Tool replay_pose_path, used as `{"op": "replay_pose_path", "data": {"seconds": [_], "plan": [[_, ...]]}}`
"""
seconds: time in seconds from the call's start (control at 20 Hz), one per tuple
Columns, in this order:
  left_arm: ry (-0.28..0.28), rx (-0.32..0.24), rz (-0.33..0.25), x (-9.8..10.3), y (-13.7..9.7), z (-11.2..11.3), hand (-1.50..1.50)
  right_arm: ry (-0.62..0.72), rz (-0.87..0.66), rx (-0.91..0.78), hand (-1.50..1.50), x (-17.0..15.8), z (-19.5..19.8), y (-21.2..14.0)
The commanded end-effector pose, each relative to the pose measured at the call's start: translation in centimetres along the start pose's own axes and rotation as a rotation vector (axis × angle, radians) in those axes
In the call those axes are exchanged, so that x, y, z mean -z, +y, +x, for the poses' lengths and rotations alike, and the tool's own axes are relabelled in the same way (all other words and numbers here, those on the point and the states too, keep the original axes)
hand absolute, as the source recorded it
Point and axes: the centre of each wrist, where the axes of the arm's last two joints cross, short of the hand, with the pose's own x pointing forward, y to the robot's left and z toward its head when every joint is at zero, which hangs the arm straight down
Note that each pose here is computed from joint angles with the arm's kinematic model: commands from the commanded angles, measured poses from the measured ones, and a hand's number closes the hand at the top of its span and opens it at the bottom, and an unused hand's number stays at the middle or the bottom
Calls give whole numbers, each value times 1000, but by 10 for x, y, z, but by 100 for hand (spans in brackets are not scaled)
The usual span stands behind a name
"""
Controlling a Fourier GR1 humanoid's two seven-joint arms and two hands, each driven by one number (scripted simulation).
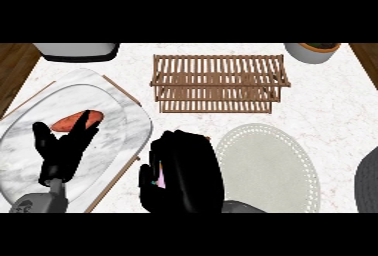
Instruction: Pick the cupcake from the placemat and place it in the tiered shelf
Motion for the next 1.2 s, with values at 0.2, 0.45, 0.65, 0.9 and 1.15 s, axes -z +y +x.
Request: {"op": "replay_pose_path", "data": {"seconds": [0.2, 0.45, 0.65, 0.9, 1.15], "plan": [[86, -2, 21, -2, -9, -19, 0, 51, -233, 8, 150, -9, 58, -82], [105, -7, 10, -8, 1, -24, 0, 99, -295, 27, 150, 6, 68, -115], [96, -3, 5, -9, 3, -24, 0, 136, -325, 80, 150, 24, 70, -144], [84, -8, 0, -8, -2, -16, 0, 144, -379, 84, 150, 54, 83, -184], [87, -16, 7, -6, 7, -18, 0, 163, -388, 73, 150, 80, 71, -213]]}}
